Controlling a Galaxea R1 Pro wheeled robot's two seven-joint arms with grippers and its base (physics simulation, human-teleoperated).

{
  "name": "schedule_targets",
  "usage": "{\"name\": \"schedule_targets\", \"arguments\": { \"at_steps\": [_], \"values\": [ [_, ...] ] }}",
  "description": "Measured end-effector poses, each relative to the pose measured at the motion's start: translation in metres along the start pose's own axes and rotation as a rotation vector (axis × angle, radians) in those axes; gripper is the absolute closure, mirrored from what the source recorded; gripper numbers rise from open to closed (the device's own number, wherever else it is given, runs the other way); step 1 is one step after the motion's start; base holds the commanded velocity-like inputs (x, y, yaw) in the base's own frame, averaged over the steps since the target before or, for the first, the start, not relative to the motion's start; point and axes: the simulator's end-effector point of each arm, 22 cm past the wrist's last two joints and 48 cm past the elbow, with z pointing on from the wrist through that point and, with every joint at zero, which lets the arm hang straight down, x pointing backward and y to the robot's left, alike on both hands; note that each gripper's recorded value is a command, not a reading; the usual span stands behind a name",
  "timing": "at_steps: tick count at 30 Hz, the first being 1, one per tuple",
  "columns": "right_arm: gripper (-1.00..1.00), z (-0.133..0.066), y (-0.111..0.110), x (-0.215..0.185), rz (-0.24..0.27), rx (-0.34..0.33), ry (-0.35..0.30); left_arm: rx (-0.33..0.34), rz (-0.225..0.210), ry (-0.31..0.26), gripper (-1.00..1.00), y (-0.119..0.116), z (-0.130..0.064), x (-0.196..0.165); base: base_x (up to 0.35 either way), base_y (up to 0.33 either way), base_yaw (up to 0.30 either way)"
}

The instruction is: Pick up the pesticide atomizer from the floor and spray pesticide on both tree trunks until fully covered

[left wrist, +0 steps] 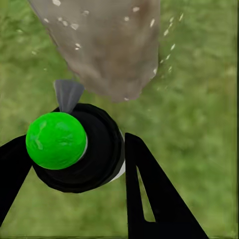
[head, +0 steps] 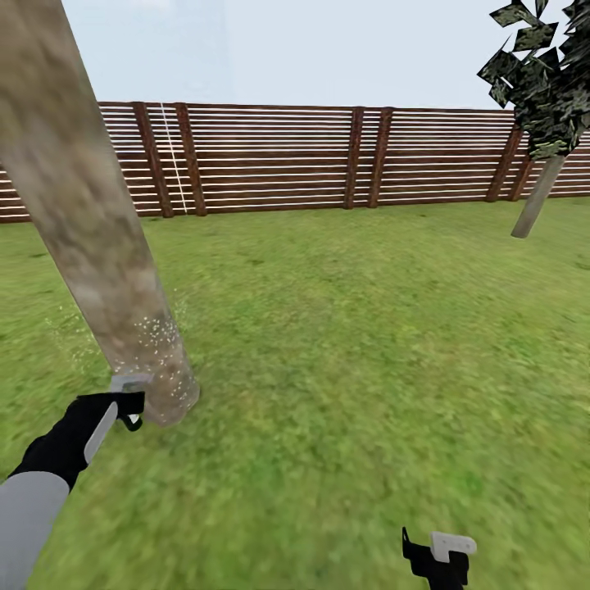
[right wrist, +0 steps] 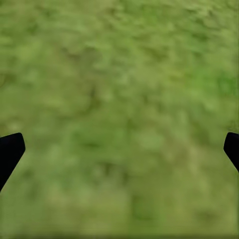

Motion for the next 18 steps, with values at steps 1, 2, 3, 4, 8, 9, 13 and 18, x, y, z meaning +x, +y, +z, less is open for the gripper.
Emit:
{"name": "schedule_targets", "arguments": {
  "at_steps": [1, 2, 3, 4, 8, 9, 13, 18],
  "values": [
    [-1.00, 0.000, 0.000, 0.000, 0.000, 0.000, 0.000, 0.000, 0.001, 0.008, 1.00, 0.000, -0.001, 0.000, -0.001, 0.000, 0.000],
    [-1.00, 0.000, 0.000, 0.000, 0.000, 0.000, 0.000, 0.002, 0.000, 0.007, 1.00, -0.001, -0.004, -0.009, 0.000, 0.000, 0.000],
    [-1.00, 0.000, 0.000, 0.000, 0.000, 0.000, 0.000, -0.001, -0.002, 0.002, 1.00, 0.002, -0.007, -0.020, 0.000, 0.000, 0.000],
    [-1.00, 0.000, 0.000, 0.000, 0.000, 0.000, 0.000, -0.011, -0.003, 0.001, 1.00, 0.008, -0.009, -0.026, 0.000, 0.000, 0.000],
    [-1.00, 0.000, 0.000, 0.000, 0.000, 0.000, 0.000, -0.113, 0.014, 0.005, 1.00, 0.082, -0.014, -0.028, 0.000, 0.000, 0.000],
    [-1.00, 0.000, 0.000, 0.000, 0.000, 0.000, 0.000, -0.109, 0.013, 0.002, 1.00, 0.080, -0.014, -0.029, 0.000, 0.000, 0.000],
    [-1.00, 0.000, 0.000, 0.000, 0.001, 0.000, 0.000, -0.096, 0.021, 0.004, 1.00, 0.070, -0.013, -0.027, 0.142, 0.105, 0.000],
    [-1.00, 0.000, 0.000, 0.000, 0.000, 0.000, 0.000, -0.101, 0.020, 0.005, 1.00, 0.073, -0.014, -0.028, 0.190, 0.277, -0.001]
  ]
}}
